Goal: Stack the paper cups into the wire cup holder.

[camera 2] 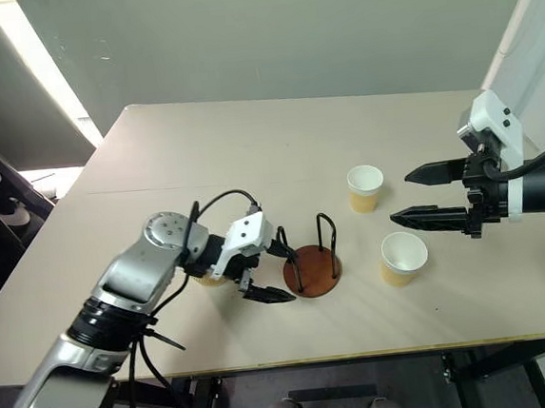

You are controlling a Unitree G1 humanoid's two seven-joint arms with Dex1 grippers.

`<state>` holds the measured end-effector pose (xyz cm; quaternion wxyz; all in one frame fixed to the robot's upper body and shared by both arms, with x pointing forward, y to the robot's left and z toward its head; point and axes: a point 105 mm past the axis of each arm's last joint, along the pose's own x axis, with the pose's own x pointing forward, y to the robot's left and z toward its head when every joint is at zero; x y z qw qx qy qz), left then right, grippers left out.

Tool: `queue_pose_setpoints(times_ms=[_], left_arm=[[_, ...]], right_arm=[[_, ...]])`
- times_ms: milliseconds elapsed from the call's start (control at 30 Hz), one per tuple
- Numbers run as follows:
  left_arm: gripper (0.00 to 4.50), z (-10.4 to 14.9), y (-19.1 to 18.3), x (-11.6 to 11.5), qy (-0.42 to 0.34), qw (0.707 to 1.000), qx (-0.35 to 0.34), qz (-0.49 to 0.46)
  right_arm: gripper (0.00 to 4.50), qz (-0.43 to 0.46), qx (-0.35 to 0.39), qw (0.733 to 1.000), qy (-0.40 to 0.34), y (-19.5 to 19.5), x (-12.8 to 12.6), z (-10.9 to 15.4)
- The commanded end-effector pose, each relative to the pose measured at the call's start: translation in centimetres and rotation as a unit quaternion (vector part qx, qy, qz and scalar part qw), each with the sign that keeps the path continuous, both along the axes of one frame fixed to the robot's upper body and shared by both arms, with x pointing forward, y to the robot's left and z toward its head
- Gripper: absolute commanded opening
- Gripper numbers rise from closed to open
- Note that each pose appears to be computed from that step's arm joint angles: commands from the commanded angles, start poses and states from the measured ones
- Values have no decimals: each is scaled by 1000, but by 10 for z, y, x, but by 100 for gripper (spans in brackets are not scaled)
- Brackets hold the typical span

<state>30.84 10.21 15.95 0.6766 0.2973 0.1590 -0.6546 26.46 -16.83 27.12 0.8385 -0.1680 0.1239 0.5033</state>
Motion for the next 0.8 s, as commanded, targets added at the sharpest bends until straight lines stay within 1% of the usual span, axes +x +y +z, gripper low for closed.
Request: queue_pose_setpoints(times_ms=[33,100,233,300,433,533,667,733,800], left_arm=[[445,23,7,0,-51,999,3,-1],[445,25,15,1,-65,998,17,9],[445,32,20,-3,-69,997,14,10],[445,39,25,-3,-77,997,8,13],[445,77,37,2,-88,994,-48,38],[445,97,47,5,-95,991,-76,63],[445,107,61,7,-104,987,-81,94],[445,102,70,7,-112,986,-56,109],[445,95,82,8,-123,984,-25,128]], right_arm=[[417,11,-5,1000,-26,3,3,7],[417,18,-6,999,-33,6,6,7],[417,28,-4,998,-50,12,13,11],[417,31,-2,997,-74,16,21,16],[417,48,7,994,-101,31,42,27],[417,55,3,992,-110,37,54,29],[417,53,-49,990,-119,37,72,16],[417,50,-71,990,-114,36,82,7],[417,55,-113,985,-118,35,92,-5]])
